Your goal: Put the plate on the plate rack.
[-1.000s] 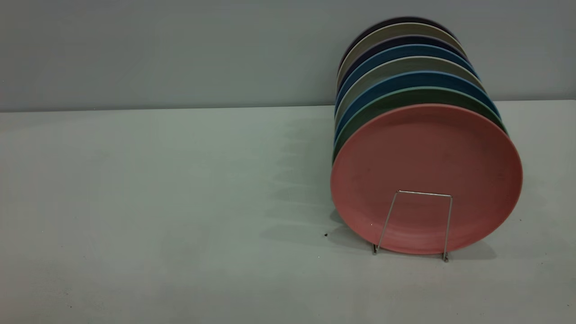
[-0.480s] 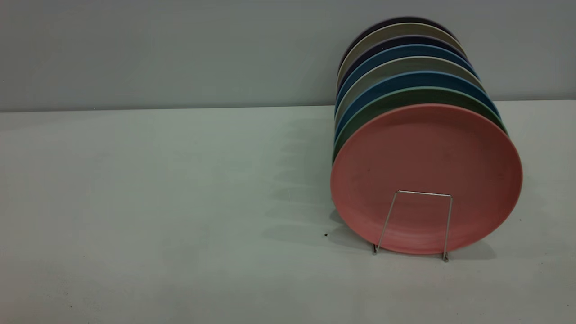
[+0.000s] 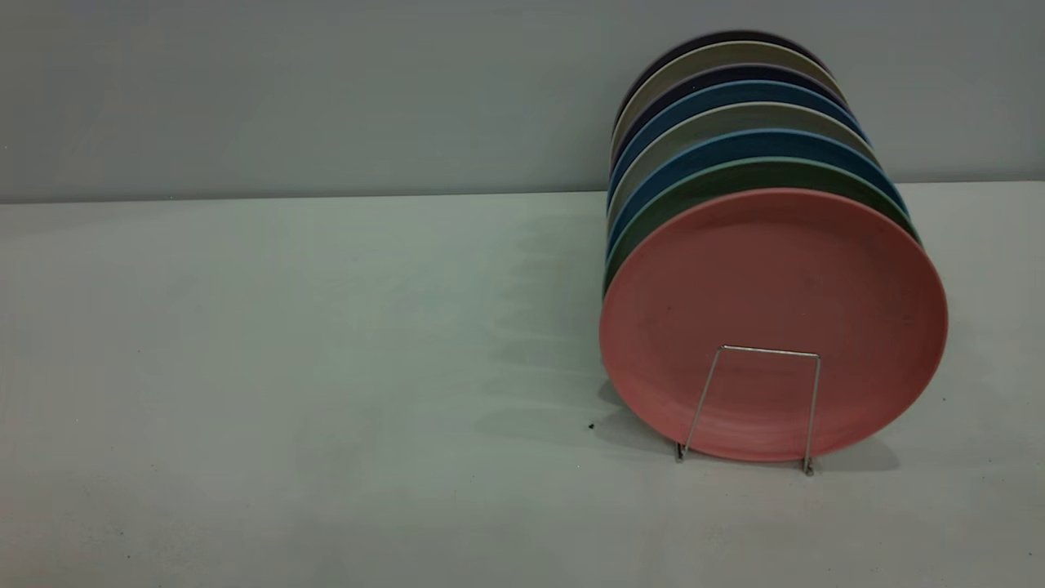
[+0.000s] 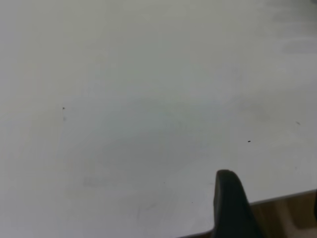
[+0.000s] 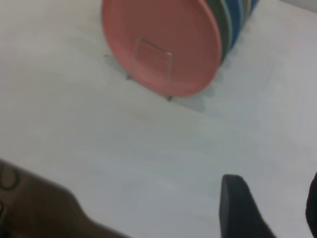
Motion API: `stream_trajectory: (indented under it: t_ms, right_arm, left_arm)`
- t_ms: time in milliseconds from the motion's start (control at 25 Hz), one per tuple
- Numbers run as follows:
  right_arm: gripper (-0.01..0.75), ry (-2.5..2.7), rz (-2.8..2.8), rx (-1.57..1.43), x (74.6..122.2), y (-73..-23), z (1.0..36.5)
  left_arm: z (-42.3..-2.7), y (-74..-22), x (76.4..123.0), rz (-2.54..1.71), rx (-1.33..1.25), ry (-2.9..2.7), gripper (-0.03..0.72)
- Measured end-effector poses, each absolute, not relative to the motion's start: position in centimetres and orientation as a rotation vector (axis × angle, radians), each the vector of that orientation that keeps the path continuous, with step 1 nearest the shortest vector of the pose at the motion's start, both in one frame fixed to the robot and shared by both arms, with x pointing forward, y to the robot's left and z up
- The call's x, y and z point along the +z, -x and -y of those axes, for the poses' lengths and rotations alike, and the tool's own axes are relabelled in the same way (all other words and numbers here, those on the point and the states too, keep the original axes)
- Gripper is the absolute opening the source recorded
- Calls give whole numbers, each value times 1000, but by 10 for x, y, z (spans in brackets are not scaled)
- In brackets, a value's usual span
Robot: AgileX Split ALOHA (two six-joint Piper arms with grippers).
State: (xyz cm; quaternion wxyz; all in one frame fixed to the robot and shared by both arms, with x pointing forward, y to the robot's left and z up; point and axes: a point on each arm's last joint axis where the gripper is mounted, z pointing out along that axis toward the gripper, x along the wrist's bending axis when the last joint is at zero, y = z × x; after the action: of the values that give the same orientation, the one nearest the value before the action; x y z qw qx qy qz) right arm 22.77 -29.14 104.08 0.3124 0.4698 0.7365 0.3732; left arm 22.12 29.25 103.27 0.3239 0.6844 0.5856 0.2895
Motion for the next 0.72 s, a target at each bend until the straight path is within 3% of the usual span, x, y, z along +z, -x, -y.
stream_trajectory:
  t_ms: [720]
  right_arm:
    - [346,-1399,-1781,885,1041,-229,289]
  left_arm:
    - [-291,-222,1033,-1608,794,-1749,433]
